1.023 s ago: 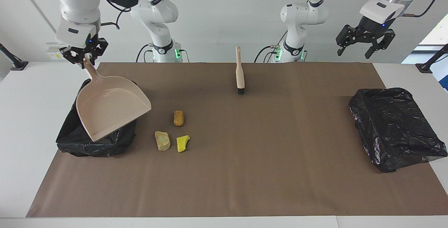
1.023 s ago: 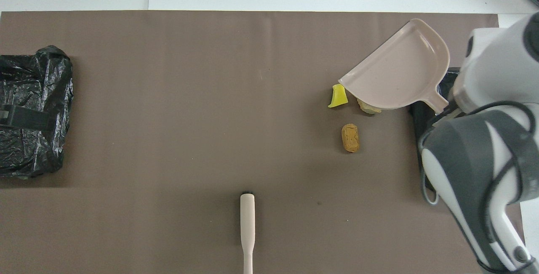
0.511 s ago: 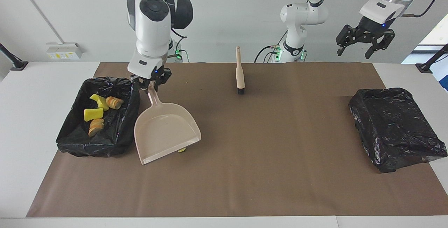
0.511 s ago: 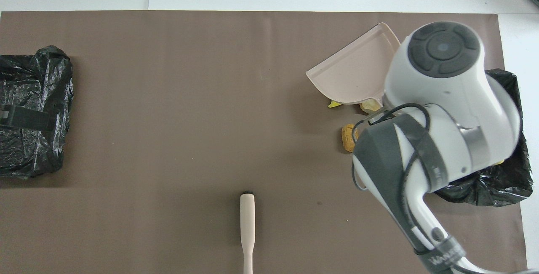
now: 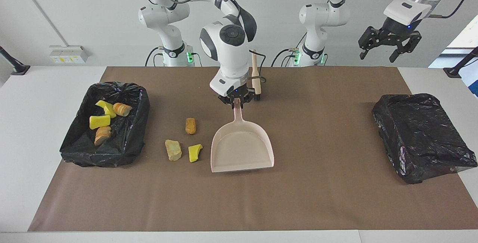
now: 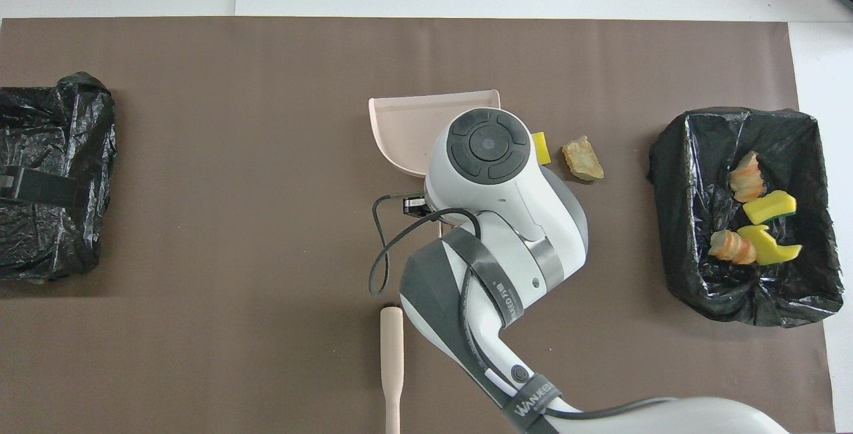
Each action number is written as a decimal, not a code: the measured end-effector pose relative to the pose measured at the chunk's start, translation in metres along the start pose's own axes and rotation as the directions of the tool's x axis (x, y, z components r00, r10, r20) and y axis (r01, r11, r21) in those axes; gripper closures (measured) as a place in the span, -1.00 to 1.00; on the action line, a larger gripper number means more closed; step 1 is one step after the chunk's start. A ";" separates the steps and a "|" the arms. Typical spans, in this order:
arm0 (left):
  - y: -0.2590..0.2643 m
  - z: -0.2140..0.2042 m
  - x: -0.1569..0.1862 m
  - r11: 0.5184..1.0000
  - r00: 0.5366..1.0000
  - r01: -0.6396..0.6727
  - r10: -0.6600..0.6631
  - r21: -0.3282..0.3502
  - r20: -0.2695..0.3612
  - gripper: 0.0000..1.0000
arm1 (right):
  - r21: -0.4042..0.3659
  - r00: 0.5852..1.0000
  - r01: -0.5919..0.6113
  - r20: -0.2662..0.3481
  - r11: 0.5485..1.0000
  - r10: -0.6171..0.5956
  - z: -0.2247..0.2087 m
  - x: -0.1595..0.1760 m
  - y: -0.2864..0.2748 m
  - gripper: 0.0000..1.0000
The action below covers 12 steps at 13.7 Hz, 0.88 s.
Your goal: Sweep and dump trash in bin
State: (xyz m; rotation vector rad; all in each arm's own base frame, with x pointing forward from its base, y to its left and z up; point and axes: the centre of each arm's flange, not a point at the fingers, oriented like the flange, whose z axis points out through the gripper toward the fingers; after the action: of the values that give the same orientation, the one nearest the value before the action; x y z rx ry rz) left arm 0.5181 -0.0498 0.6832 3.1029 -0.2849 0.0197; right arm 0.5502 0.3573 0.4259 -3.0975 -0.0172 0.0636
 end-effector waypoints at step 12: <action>0.000 0.001 -0.001 1.000 1.000 0.000 0.000 -0.001 0.013 -1.00 | 0.062 0.998 -0.050 -0.032 0.997 0.052 0.059 -0.015 -0.071 0.35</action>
State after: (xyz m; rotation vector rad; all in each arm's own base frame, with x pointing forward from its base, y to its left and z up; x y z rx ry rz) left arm 0.5166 -0.0500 0.6821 3.1030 -0.2852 -0.0005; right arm 0.5321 0.4303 0.3702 -3.0368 0.0638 0.0135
